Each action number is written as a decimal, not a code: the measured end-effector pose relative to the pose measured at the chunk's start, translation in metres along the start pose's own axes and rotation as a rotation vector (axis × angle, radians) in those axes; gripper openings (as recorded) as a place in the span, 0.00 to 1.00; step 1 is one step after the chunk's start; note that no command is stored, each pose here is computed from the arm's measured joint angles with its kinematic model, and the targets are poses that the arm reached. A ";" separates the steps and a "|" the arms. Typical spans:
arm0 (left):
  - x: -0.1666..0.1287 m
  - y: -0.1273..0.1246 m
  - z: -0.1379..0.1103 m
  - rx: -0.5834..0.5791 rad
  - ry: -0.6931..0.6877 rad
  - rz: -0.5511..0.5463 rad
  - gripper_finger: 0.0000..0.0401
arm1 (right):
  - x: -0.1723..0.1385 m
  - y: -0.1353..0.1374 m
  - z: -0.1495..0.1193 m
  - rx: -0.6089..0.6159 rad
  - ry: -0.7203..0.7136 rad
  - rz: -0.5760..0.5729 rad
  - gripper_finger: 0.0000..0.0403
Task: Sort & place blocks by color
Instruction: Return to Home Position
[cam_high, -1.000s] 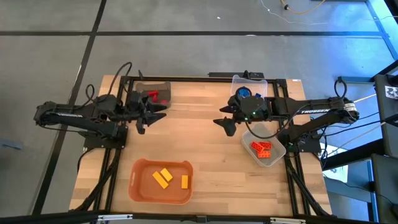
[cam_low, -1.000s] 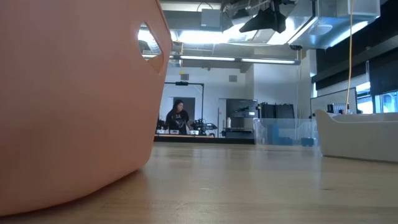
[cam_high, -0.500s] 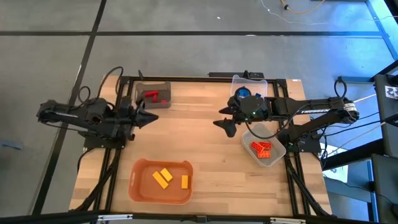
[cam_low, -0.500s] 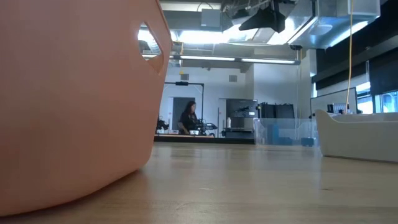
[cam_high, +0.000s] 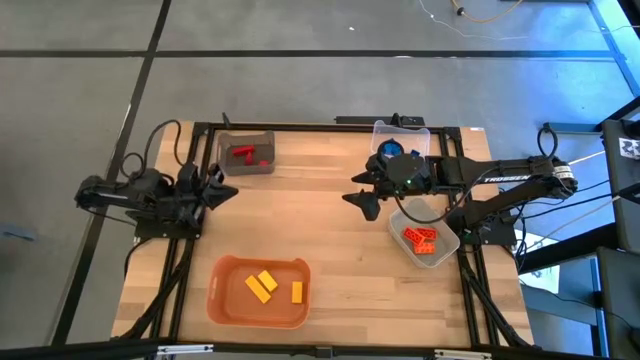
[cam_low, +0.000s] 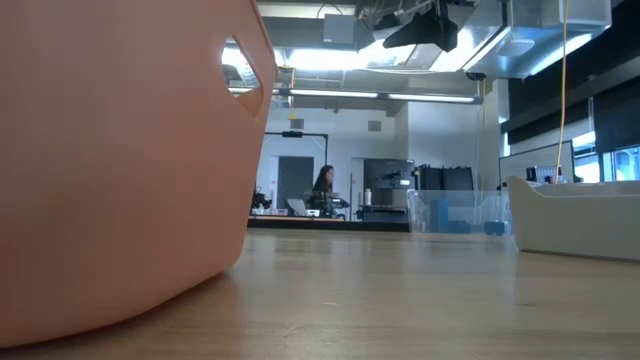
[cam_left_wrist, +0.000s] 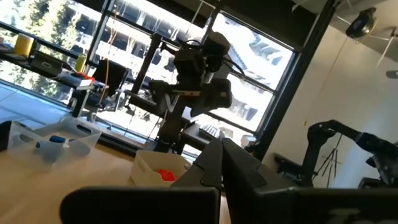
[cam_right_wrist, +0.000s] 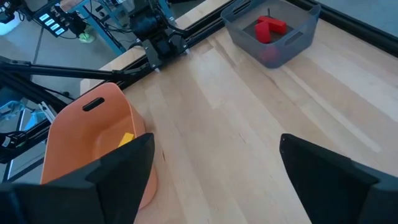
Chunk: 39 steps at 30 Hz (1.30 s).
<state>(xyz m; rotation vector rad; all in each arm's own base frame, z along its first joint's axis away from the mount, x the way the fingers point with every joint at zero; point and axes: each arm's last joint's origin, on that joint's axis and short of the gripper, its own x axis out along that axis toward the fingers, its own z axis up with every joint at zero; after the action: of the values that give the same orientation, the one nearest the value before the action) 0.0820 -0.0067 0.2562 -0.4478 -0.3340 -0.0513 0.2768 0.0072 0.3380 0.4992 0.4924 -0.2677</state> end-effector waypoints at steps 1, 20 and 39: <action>-0.003 0.002 -0.003 -0.007 -0.006 0.002 0.00 | 0.000 0.000 0.000 0.000 0.000 0.000 0.86; -0.010 0.027 -0.057 -0.070 0.031 0.038 0.00 | 0.000 0.001 -0.001 0.024 0.021 0.027 0.86; -0.014 0.040 -0.079 0.123 0.340 0.002 0.00 | 0.000 0.001 -0.002 0.080 0.043 0.045 0.86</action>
<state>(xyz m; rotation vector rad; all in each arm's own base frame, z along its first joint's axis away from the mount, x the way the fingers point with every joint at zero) 0.0978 -0.0056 0.1678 -0.3100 -0.0016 -0.1026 0.2766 0.0090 0.3371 0.5942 0.5133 -0.2339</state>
